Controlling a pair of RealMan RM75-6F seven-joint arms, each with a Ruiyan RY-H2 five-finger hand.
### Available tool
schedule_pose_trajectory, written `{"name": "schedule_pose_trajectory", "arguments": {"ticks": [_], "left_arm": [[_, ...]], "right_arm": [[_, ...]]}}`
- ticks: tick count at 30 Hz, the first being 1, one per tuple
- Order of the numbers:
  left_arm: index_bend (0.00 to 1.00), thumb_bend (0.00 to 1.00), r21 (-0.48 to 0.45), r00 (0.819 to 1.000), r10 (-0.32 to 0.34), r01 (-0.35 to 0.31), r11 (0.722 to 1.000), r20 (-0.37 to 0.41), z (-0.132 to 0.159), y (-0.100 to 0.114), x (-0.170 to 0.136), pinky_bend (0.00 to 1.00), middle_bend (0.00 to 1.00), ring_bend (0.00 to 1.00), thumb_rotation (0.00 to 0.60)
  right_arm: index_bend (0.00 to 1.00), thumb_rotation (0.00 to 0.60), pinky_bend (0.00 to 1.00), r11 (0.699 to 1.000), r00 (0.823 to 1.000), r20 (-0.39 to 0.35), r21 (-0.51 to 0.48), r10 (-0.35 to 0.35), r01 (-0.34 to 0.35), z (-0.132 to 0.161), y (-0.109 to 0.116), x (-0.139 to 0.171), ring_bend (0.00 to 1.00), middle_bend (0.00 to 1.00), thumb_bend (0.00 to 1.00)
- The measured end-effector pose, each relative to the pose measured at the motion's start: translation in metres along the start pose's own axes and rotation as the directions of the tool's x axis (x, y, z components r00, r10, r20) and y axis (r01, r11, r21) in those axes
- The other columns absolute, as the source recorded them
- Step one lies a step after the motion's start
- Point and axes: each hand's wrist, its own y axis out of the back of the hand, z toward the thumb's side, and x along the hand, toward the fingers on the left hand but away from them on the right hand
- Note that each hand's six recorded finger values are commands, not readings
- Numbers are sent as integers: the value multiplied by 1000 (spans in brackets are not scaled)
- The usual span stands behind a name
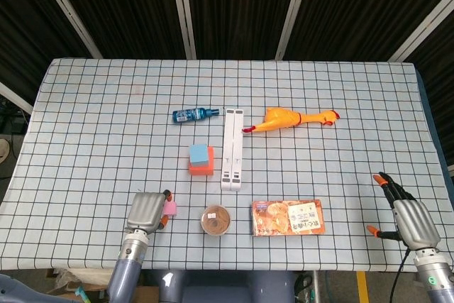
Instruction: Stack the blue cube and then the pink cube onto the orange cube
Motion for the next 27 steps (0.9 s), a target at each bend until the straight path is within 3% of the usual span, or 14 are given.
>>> {"name": "schedule_pose_trajectory", "arguments": {"ticks": [27], "left_arm": [[409, 410, -15, 1000, 3, -3, 1000, -3, -3, 1, 0, 843, 881, 765, 600]], "right_arm": [[88, 600, 289, 1000, 1000, 6, -3, 3, -3, -2, -1, -1, 163, 58, 56]]}}
